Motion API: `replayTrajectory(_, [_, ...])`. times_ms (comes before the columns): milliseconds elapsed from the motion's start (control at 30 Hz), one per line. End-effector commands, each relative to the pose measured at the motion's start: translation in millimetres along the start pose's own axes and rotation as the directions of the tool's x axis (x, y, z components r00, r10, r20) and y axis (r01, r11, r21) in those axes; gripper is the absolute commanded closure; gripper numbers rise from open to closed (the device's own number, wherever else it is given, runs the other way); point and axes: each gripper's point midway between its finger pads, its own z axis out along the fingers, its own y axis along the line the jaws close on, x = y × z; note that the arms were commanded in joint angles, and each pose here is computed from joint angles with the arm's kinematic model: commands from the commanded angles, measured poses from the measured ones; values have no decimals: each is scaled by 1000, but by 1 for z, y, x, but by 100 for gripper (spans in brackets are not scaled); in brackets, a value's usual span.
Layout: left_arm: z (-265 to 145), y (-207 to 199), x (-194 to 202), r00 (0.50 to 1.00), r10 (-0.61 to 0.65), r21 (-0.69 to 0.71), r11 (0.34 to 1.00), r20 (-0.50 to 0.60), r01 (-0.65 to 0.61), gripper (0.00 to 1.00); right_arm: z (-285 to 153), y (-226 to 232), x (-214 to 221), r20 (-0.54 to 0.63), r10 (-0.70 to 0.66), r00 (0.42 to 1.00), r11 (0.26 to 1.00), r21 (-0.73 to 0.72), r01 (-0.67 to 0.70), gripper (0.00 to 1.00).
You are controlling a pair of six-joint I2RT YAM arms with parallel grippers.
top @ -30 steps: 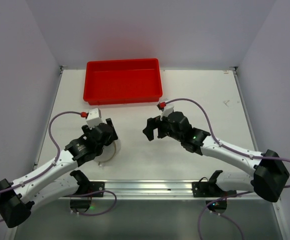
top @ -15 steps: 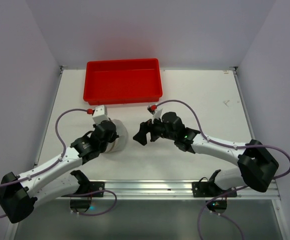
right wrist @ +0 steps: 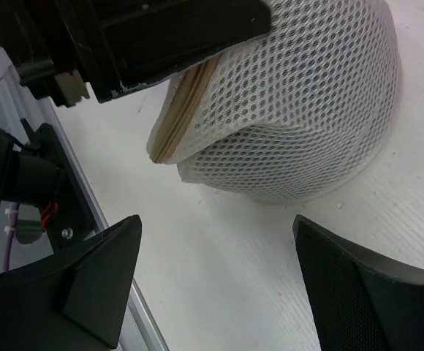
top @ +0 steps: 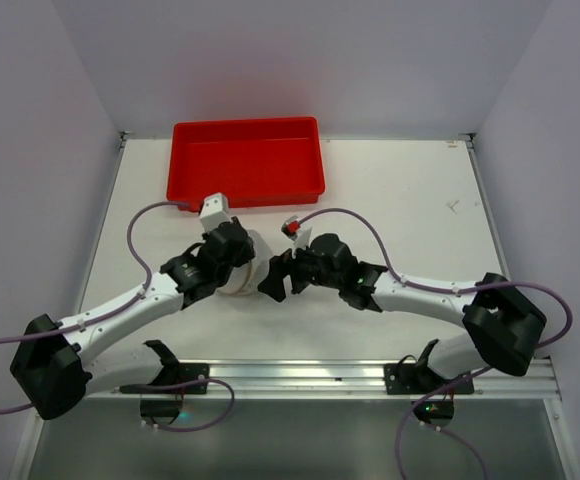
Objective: Unzip the laundry bag and remove the bra
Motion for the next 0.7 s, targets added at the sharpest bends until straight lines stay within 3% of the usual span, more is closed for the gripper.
replayTrajectory(0, [-8,-46,-40,993,-96,139,987,69,86,63,10,-1,-13,43,-20,999,997,78,16,15])
replayTrajectory(33, [-10,-49,-42,994,-86,147,986,68,75,37,11,-10,-12,51,-7,999,991,137,0,16])
replayTrajectory(133, [-18,-47,-55,996,-55,106,993,77,47,12,13,-17,-10,62,18,998,984,177,-29,17])
replayTrajectory(300, [-35,-33,-83,989,1,81,997,146,-13,5,10,-18,-36,159,47,986,962,259,-88,18])
replayTrajectory(367, [-41,-20,-88,986,3,72,997,166,-15,5,11,-26,-32,132,49,990,945,314,-89,19])
replayTrajectory(667, [-31,48,-73,989,-22,18,1000,147,20,8,21,-1,-33,122,24,992,974,222,-51,23])
